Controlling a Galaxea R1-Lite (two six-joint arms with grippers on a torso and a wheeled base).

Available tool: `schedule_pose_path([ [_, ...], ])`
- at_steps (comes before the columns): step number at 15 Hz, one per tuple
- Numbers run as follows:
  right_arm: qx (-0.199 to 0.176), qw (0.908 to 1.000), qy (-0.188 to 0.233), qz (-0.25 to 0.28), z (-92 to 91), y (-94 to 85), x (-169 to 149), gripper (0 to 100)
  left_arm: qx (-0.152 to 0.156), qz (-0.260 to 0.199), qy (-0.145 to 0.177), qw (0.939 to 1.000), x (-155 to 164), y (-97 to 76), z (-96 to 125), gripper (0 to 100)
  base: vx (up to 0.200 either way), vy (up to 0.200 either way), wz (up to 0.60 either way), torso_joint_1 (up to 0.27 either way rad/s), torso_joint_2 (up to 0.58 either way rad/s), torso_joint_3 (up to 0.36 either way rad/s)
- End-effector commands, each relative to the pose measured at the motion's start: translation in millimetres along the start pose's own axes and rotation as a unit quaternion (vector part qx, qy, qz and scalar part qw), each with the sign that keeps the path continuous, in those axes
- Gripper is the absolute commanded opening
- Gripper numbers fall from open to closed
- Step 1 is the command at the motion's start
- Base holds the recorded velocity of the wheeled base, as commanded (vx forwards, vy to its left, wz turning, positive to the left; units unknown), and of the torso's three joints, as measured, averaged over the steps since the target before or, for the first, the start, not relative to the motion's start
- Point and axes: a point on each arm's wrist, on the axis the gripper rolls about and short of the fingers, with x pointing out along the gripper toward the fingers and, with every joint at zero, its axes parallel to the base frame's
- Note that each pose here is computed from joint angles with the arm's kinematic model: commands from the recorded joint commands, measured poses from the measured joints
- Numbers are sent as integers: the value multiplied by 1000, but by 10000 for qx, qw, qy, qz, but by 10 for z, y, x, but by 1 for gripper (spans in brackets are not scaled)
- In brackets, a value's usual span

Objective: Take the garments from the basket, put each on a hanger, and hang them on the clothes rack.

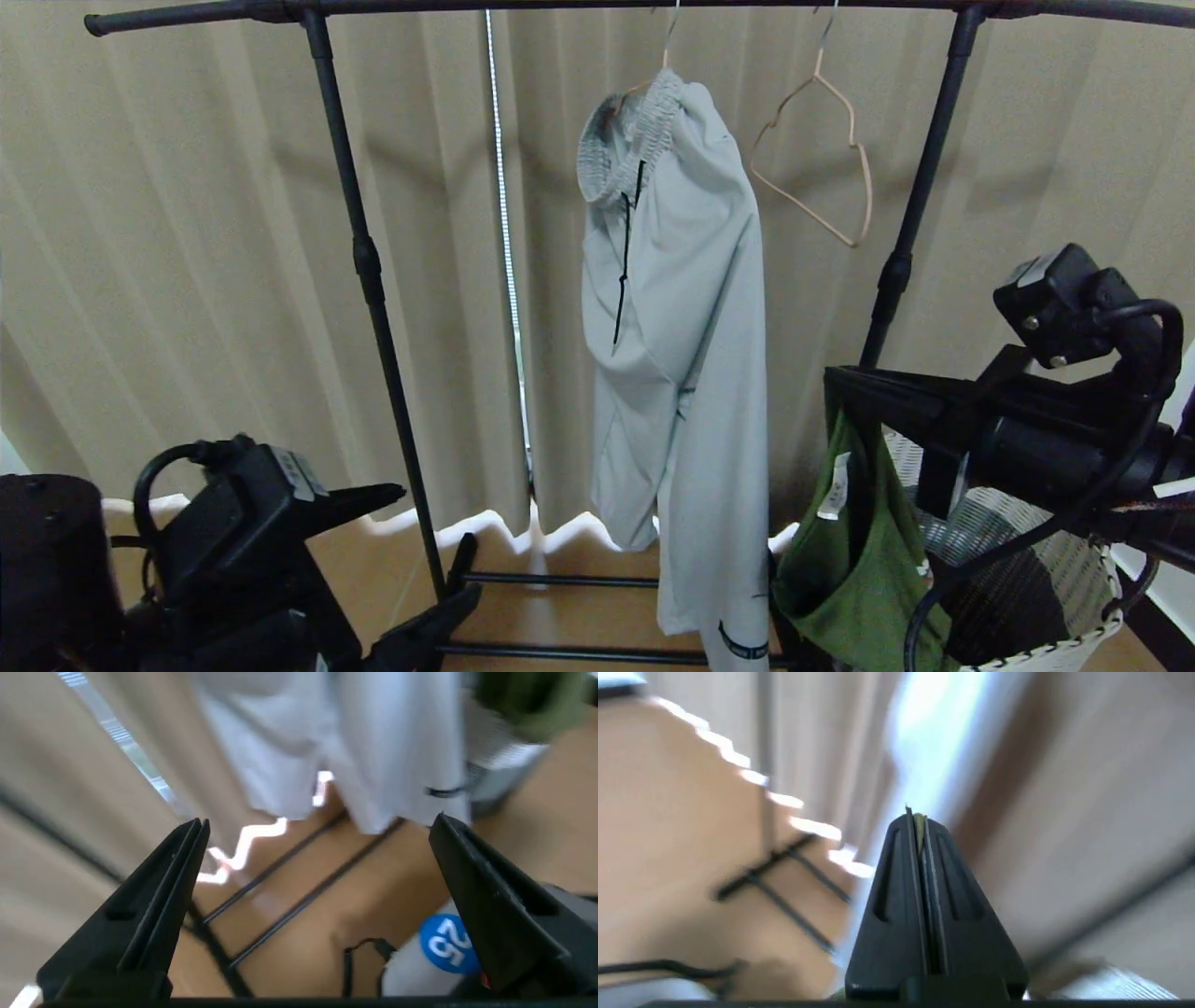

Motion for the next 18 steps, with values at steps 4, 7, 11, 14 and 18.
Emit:
schedule_pose_path([
  [4, 445, 9947, -185, 909, 130, 281, 130, 0, -18, -902, 270, 9956, 673, -246, 165, 100, 0, 0, 0, 0, 0, 0],
  [7, 620, 9911, -201, 1163, 142, 297, 128, 0, -551, -1178, 239, 9912, 1180, -423, 314, 100, 0, 0, 0, 0, 0, 0],
  [11, 891, 9822, -340, 1620, 260, 447, 116, 0, -645, -1387, 158, 9881, 1436, -577, 329, 100, 0, 0, 0, 0, 0, 0],
  [14, 863, 9780, -453, 1844, 319, 542, 61, 0, -679, -1393, 255, 9876, 1573, -609, 283, 100, 0, 0, 0, 0, 0, 0],
  [18, 852, 9759, -583, 1925, 367, 560, -29, 0, -956, -1329, 156, 9864, 1662, -581, 260, 100, 0, 0, 0, 0, 0, 0],
])
